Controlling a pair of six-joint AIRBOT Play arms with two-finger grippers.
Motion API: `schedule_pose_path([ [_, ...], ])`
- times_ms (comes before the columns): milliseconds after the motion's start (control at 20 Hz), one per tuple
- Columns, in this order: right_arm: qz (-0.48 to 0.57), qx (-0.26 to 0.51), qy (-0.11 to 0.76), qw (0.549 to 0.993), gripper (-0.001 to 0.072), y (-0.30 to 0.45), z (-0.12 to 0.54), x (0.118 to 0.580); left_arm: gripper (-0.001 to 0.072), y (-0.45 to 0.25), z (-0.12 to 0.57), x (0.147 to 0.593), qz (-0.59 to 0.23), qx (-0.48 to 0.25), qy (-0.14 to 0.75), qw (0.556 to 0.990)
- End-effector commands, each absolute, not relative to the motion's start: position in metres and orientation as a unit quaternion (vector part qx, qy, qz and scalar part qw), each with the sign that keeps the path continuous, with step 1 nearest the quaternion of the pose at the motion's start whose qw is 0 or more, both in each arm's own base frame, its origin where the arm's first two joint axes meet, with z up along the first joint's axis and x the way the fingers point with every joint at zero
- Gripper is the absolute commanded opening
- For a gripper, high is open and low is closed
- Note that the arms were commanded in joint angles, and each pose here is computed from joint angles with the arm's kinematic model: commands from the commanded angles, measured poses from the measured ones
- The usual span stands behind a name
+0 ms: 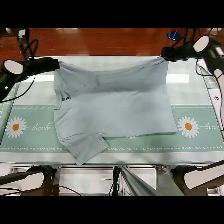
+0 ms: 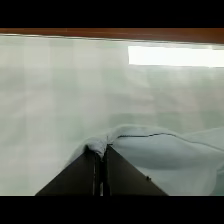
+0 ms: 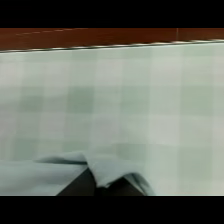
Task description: Fold the shirts.
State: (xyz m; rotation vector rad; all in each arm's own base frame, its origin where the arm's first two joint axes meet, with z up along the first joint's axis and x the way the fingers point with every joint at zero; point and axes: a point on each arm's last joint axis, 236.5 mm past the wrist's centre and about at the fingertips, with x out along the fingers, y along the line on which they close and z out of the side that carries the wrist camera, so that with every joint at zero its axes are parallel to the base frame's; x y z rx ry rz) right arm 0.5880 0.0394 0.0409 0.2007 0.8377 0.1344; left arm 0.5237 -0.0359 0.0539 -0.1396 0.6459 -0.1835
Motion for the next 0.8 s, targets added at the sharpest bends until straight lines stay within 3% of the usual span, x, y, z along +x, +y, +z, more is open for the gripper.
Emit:
schedule_pose_path([
  [0, 0.046, 0.074, 0.398, 0.913, 0.0023, 0.027, 0.012, 0.605, 0.0027, -0.021, 0.028, 0.529, -0.078, 0.000, 0.333, 0.940],
  [300, 0.002, 0.013, 0.429, 0.903, 0.0023, -0.004, -0.019, 0.601, 0.0027, -0.021, -0.002, 0.531, -0.078, -0.002, 0.357, 0.931],
  [500, 0.006, 0.022, 0.438, 0.899, 0.0024, 0.000, -0.020, 0.597, 0.0027, -0.028, 0.001, 0.533, -0.082, 0.001, 0.350, 0.933],
  [750, 0.009, -0.014, 0.546, 0.837, 0.0023, -0.007, -0.025, 0.536, 0.0027, -0.056, -0.002, 0.480, -0.134, -0.035, 0.447, 0.884],
])
